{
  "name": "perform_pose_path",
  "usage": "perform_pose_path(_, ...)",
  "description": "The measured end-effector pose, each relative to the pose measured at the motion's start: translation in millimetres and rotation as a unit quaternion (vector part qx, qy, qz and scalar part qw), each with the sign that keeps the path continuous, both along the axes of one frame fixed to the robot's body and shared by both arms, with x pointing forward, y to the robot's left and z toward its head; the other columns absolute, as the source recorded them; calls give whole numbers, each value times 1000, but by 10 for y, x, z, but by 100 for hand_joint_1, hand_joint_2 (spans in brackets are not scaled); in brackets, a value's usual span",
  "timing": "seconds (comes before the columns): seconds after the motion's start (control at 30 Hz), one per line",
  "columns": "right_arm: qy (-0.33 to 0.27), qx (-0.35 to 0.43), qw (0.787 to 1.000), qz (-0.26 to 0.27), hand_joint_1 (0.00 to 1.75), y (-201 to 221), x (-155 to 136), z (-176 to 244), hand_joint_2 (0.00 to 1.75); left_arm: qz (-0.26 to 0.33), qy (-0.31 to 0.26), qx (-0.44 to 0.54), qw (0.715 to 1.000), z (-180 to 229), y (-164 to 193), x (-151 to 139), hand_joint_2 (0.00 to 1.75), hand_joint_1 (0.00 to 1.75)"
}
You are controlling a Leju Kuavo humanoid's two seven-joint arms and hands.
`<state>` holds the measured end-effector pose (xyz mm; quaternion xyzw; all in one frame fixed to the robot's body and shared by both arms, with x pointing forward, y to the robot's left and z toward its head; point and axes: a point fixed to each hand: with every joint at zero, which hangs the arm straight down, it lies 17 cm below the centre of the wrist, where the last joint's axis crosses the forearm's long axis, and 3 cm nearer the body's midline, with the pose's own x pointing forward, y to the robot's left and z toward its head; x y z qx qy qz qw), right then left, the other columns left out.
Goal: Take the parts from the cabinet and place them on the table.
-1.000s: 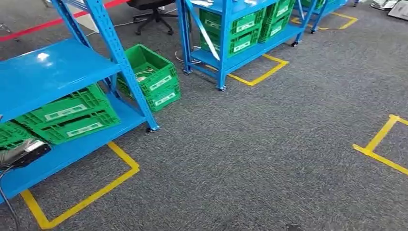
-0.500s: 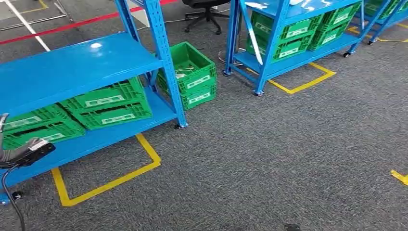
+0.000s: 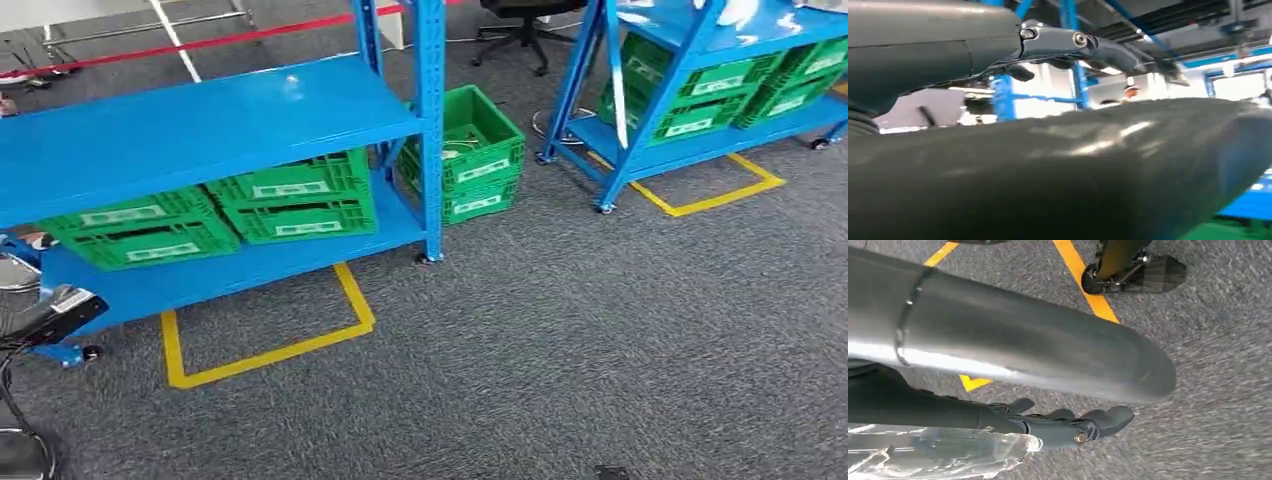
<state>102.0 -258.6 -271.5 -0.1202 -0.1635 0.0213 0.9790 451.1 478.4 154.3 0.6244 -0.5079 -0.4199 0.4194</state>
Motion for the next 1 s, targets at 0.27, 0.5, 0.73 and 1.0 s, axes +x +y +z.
perform_pose_path(0.27, 4, 0, 1000, 0, 0, 0, -47, -8, 0, 0, 1, -5, 1000, -27, -29, -8, 0, 0)
perform_pose_path(0.5, 1, 1, 1000, 0, 0, 8, -16, -3, 0, 0, 1, -3, 1000, -22, -16, -11, 0, 0)
perform_pose_path(0.73, 3, 1, 1000, -1, 0, 11, -43, -7, 0, 1, 1, -4, 1000, -19, -16, -7, 0, 0)
perform_pose_path(1.0, 0, 1, 1000, -6, 0, 6, -12, 0, 0, 0, -3, -4, 1000, 15, -16, 6, 0, 0)
